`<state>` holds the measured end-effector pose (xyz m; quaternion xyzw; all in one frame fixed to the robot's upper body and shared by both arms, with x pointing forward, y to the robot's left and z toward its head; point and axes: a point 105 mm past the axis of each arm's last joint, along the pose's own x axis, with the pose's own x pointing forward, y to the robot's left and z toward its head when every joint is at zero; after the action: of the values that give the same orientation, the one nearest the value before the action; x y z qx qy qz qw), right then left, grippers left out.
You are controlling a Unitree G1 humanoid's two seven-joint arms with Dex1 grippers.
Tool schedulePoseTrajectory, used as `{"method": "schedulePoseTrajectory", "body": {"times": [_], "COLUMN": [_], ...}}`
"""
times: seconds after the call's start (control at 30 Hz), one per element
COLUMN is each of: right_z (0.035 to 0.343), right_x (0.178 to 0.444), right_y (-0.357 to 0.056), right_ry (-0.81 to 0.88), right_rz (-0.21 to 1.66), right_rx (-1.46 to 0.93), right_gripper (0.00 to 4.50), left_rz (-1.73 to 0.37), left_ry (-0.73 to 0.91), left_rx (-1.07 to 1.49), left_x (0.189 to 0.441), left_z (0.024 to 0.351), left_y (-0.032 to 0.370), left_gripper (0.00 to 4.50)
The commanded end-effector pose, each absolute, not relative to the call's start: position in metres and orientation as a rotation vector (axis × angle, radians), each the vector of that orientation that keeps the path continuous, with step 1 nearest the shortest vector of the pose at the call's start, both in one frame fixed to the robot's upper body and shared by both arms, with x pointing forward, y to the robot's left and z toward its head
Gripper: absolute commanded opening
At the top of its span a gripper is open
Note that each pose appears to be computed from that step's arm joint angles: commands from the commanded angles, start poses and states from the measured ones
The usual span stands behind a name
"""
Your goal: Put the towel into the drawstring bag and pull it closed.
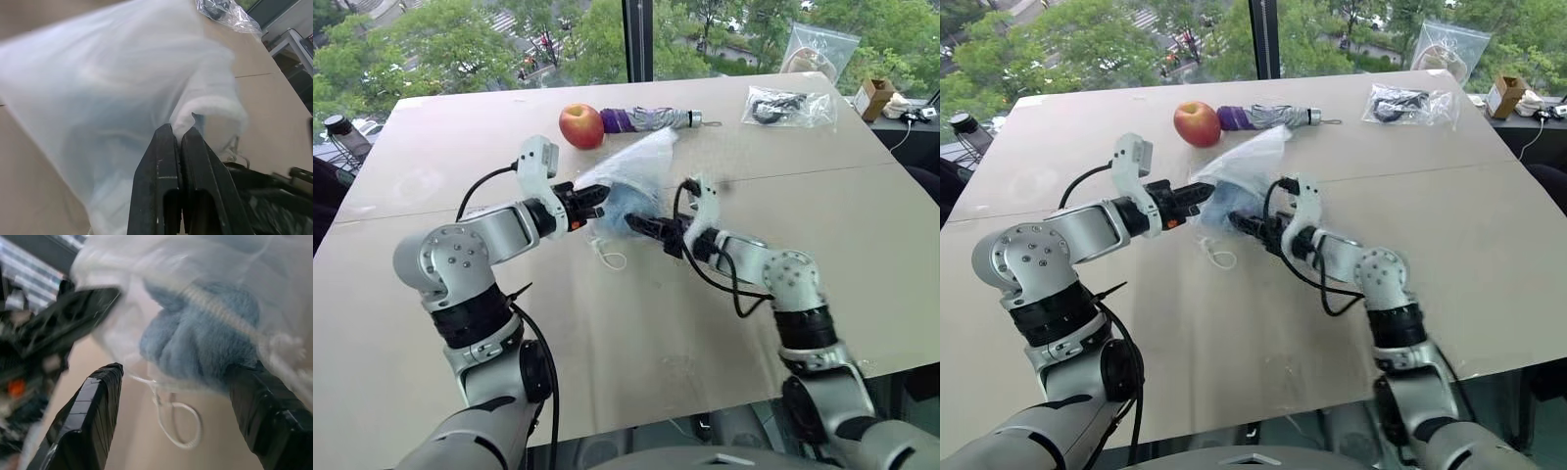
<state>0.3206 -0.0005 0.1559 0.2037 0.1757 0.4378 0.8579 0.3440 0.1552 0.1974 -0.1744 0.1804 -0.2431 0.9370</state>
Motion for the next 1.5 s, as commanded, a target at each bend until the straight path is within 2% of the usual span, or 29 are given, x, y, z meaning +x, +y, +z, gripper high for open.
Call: {"method": "schedulePoseTrajectory", "body": {"times": [0.03, 0.07, 0.17, 0.33, 0.43, 0.47, 0.5, 0.53, 0.57, 0.6, 0.67, 0.77, 0.83, 0.9, 0.93, 1.1, 1.2, 1.27, 1.37, 1.5], "right_z": [0.178, 0.175, 0.167, 0.13, 0.107, 0.102, 0.107, 0.112, 0.118, 0.122, 0.125, 0.131, 0.134, 0.135, 0.134, 0.131, 0.131, 0.131, 0.131, 0.132], "right_x": [0.287, 0.286, 0.31, 0.343, 0.354, 0.359, 0.363, 0.366, 0.37, 0.373, 0.377, 0.381, 0.383, 0.384, 0.384, 0.381, 0.381, 0.382, 0.383, 0.385], "right_y": [-0.001, -0.005, -0.026, -0.043, -0.046, -0.048, -0.048, -0.048, -0.049, -0.051, -0.054, -0.059, -0.061, -0.062, -0.062, -0.058, -0.057, -0.056, -0.056, -0.055], "right_ry": [0.078, 0.056, -0.023, 0.079, 0.154, 0.164, 0.149, 0.132, 0.113, 0.093, 0.066, 0.043, 0.035, 0.031, 0.031, 0.044, 0.046, 0.046, 0.045, 0.042], "right_rz": [1.175, 1.186, 1.074, 0.906, 0.83, 0.798, 0.769, 0.746, 0.717, 0.689, 0.666, 0.629, 0.616, 0.608, 0.607, 0.622, 0.62, 0.619, 0.619, 0.618], "right_rx": [0.135, 0.086, -0.093, -0.264, -0.27, -0.287, -0.23, -0.172, -0.132, -0.121, -0.139, -0.115, -0.105, -0.101, -0.098, -0.089, -0.086, -0.085, -0.084, -0.078], "right_gripper": [3.58, 3.58, 3.58, 3.58, 3.58, 3.19, 3.04, 2.68, 2.68, 1.88, 1.14, 0.02, 0.02, 0.0, 0.0, 0.0, 0.0, 0.0, 0.0, 0.0], "left_rz": [-0.5, -0.502, -0.508, -0.515, -0.516, -0.513, -0.507, -0.503, -0.5, -0.499, -0.525, -0.564, -0.546, -0.532, -0.531, -0.535, -0.646, -0.673, -0.65, -0.63], "left_ry": [0.316, 0.317, 0.326, 0.332, 0.33, 0.329, 0.328, 0.328, 0.329, 0.322, 0.31, 0.3, 0.291, 0.262, 0.25, 0.069, 0.029, 0.068, 0.231, 0.485], "left_rx": [-0.336, -0.336, -0.333, -0.328, -0.323, -0.322, -0.315, -0.312, -0.313, -0.325, -0.365, -0.263, -0.227, -0.184, -0.173, -0.225, -0.243, -0.216, -0.189, 0.039], "left_x": [0.346, 0.346, 0.345, 0.346, 0.347, 0.347, 0.347, 0.347, 0.347, 0.347, 0.347, 0.341, 0.343, 0.344, 0.344, 0.34, 0.317, 0.306, 0.295, 0.275], "left_z": [0.21, 0.209, 0.207, 0.205, 0.205, 0.205, 0.205, 0.205, 0.205, 0.206, 0.209, 0.207, 0.204, 0.204, 0.205, 0.242, 0.255, 0.247, 0.207, 0.129], "left_y": [0.154, 0.154, 0.151, 0.148, 0.148, 0.148, 0.15, 0.151, 0.152, 0.154, 0.153, 0.148, 0.153, 0.159, 0.162, 0.193, 0.202, 0.207, 0.216, 0.214], "left_gripper": [0.0, 0.0, 0.0, 0.0, 0.0, 0.0, 0.0, 0.0, 0.0, 0.0, 0.0, 0.0, 0.0, 0.58, 0.7, 3.17, 3.17, 3.17, 3.17, 3.17]}}
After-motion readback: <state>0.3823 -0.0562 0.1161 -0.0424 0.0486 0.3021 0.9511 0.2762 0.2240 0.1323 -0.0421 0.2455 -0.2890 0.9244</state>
